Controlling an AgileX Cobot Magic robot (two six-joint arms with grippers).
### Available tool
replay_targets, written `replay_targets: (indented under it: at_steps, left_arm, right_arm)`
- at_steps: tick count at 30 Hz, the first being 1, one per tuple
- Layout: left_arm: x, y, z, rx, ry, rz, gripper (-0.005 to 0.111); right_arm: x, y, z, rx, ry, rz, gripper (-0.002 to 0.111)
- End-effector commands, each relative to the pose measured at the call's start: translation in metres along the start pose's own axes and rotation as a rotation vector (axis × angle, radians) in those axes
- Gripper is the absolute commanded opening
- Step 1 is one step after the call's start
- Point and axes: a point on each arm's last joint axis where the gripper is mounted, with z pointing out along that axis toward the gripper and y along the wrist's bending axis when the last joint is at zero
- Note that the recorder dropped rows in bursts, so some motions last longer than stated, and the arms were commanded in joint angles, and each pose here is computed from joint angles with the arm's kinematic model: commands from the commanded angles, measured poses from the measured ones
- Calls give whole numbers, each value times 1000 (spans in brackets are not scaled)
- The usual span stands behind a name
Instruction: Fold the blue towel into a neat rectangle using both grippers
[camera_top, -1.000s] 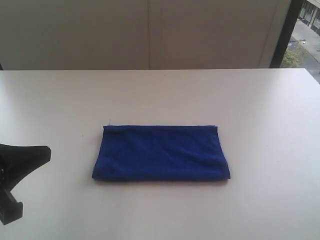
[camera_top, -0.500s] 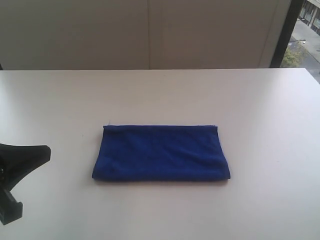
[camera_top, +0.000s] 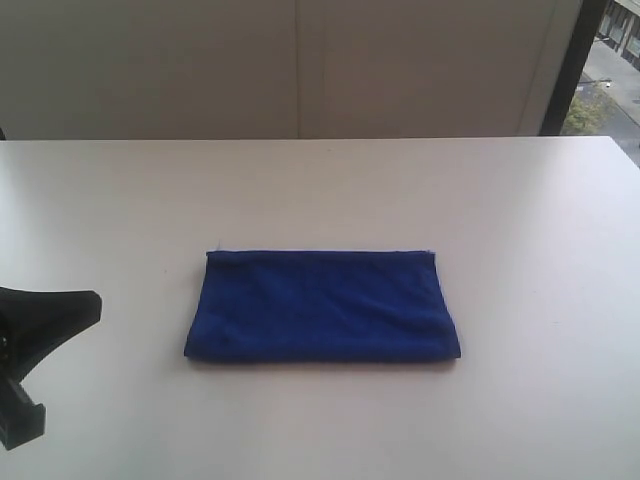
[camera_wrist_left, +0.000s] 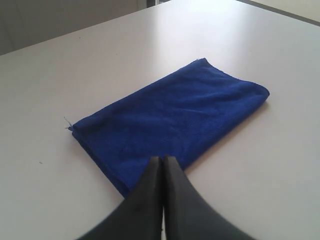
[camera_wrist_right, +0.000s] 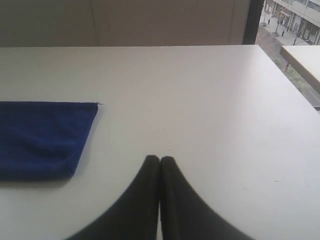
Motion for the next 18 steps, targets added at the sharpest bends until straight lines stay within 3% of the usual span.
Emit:
replay_targets:
  at_steps: [1,6,18]
  left_arm:
    - [0,-1,-1,5,-18,-14,0]
    - [0,-1,-1,5,-18,-14,0]
    - [0,-1,-1,5,-18,-14,0]
  right_arm:
    - [0,-3,0,53,-11,3,0]
    - [0,-4,0,79,-12,10,0]
    - [1,5,0,-90,-7,-30,0]
